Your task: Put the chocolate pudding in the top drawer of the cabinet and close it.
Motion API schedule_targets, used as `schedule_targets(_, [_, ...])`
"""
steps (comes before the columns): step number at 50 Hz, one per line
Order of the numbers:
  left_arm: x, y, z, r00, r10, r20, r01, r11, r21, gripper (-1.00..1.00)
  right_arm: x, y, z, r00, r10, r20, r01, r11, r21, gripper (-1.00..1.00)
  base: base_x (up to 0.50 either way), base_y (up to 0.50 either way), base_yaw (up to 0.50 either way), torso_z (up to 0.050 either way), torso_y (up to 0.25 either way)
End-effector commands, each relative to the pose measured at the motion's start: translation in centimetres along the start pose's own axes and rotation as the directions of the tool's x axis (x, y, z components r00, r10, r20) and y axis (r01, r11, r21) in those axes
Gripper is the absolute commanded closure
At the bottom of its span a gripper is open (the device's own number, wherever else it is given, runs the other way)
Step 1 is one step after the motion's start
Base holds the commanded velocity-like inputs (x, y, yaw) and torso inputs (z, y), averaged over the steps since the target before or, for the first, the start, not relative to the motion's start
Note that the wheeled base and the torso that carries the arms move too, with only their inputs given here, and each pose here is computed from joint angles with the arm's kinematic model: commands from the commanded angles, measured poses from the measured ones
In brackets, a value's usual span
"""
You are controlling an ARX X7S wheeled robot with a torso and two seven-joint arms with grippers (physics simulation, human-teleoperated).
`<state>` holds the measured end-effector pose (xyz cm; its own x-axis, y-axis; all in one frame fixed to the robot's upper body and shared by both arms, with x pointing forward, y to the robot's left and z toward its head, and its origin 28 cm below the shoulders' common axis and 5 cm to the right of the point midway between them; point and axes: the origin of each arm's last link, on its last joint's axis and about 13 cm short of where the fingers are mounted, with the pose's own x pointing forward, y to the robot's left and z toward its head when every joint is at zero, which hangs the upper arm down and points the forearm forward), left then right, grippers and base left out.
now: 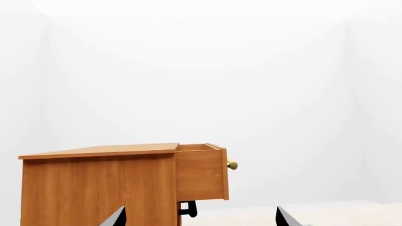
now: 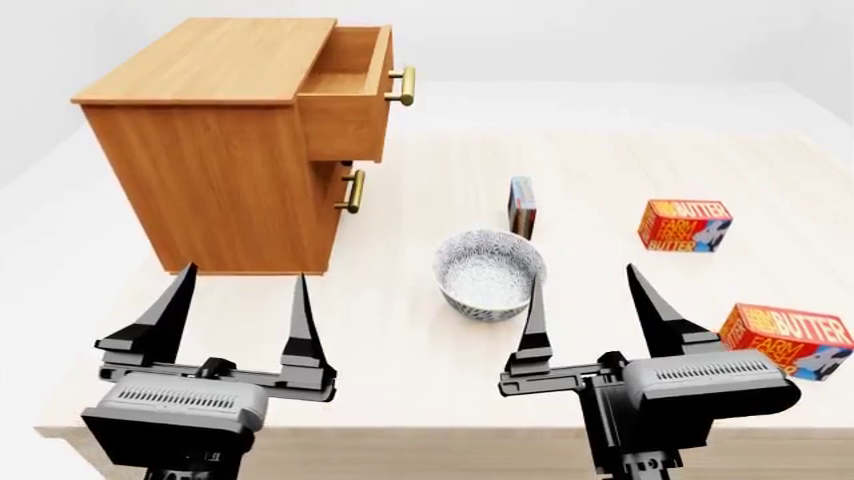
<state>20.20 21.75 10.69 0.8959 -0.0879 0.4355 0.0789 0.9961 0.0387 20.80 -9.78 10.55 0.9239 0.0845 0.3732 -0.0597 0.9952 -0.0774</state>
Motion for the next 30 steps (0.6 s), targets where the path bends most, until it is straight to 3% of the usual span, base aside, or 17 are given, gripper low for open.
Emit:
schedule_targets(1, [0.02, -0.04, 0.0, 1.0, -0.003, -0.002, 0.003, 1.0, 0.006, -1.0, 0.01, 0.01, 0.01, 1.0, 0.004, 0.001, -0.004, 1.0, -0.002, -1.0, 0.05, 0.0, 0.0, 0.0, 0.0])
schedule_targets(30, [-0.07, -0.08, -0.04, 1.0, -0.003, -0.002, 0.003, 1.0, 0.012, -1.0, 0.01, 0.03, -0.16, 1.0, 0.009, -0.004, -0.009, 1.0, -0.001, -1.0, 0.1, 0.0, 0.0, 0.0, 0.0])
